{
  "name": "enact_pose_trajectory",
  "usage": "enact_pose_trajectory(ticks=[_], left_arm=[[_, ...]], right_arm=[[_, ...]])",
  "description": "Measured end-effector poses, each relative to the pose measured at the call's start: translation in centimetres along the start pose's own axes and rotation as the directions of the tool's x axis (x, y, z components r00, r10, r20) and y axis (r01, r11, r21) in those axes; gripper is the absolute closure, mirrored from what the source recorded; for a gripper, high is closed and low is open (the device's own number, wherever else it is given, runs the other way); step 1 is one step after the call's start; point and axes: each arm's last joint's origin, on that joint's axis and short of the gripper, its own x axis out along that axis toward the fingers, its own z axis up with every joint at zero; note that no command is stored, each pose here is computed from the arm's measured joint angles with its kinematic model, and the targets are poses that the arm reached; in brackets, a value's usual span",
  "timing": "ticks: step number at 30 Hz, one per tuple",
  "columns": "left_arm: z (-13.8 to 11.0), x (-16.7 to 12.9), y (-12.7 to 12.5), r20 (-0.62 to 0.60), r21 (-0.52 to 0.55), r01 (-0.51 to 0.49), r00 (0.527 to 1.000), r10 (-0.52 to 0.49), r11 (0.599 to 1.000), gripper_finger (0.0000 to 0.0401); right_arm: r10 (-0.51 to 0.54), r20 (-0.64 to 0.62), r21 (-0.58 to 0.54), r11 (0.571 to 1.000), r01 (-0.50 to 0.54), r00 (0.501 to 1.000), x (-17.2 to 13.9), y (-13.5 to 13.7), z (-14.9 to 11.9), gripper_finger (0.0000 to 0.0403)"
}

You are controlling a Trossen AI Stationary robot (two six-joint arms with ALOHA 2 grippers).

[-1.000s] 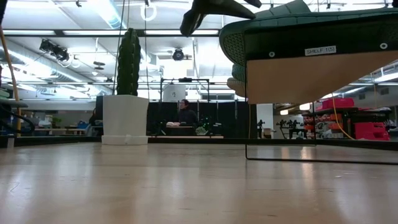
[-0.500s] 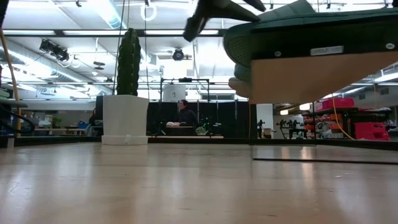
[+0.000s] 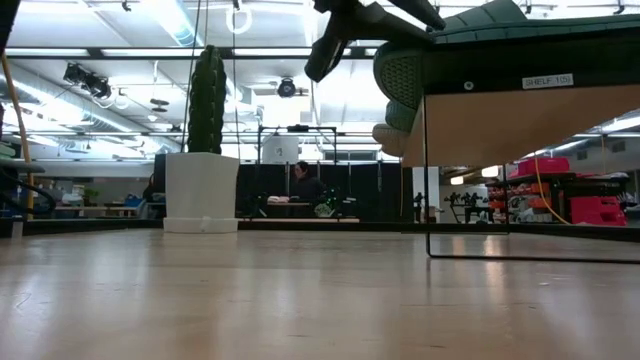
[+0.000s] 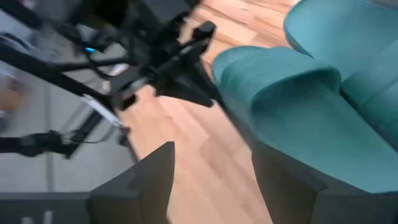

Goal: Pick and place slides into the shelf
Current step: Put the green slide on the shelf

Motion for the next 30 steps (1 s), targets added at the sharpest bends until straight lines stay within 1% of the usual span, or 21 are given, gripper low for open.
enact_pose_trajectory(ticks=[3,7,12,17,22,24,27,30], left_arm=[[0.0,0.0,0.0,0.001,0.0,0.0,1.0,0.0,1.0,0.0332],[0.0,0.0,0.0,0.004,-0.002,-0.001,1.0,0.001,1.0,0.0335],[-0.1,-0.1,-0.3,0.008,-0.005,0.001,1.0,-0.001,1.0,0.0337],[0.0,-0.3,-0.5,0.01,0.001,0.003,1.0,-0.003,1.0,0.034],[1.2,-0.8,-1.4,0.048,0.039,0.027,0.998,-0.029,0.999,0.0344],[1.7,-1.0,-1.8,0.062,0.059,0.027,0.998,-0.031,0.998,0.0343],[2.2,-1.2,-2.1,0.072,0.082,0.032,0.997,-0.038,0.996,0.0341],[2.2,-1.1,-1.8,0.063,0.084,0.017,0.998,-0.022,0.996,0.0343]], right_arm=[[-0.058,-0.03,-0.038,0.998,0.056,0.998,1.6,0.2,0.4,0.019],[-0.107,-0.065,-0.076,0.992,0.101,0.992,3.3,0.4,1.2,0.0208],[-0.122,-0.08,-0.081,0.99,0.115,0.989,4.6,0.4,2.5,0.0242],[-0.123,-0.115,-0.1,0.989,0.111,0.986,5.5,0.4,3.5,0.0299],[-0.153,-0.14,-0.105,0.985,0.139,0.978,6.6,0.2,3.9,0.0368],[-0.167,-0.14,-0.108,0.982,0.153,0.976,7.0,0.2,4.0,0.0388],[-0.19,-0.158,-0.12,0.978,0.172,0.969,7.9,0.2,4.0,0.0397],[-0.213,-0.192,-0.136,0.972,0.19,0.958,8.9,0.3,3.7,0.039]])
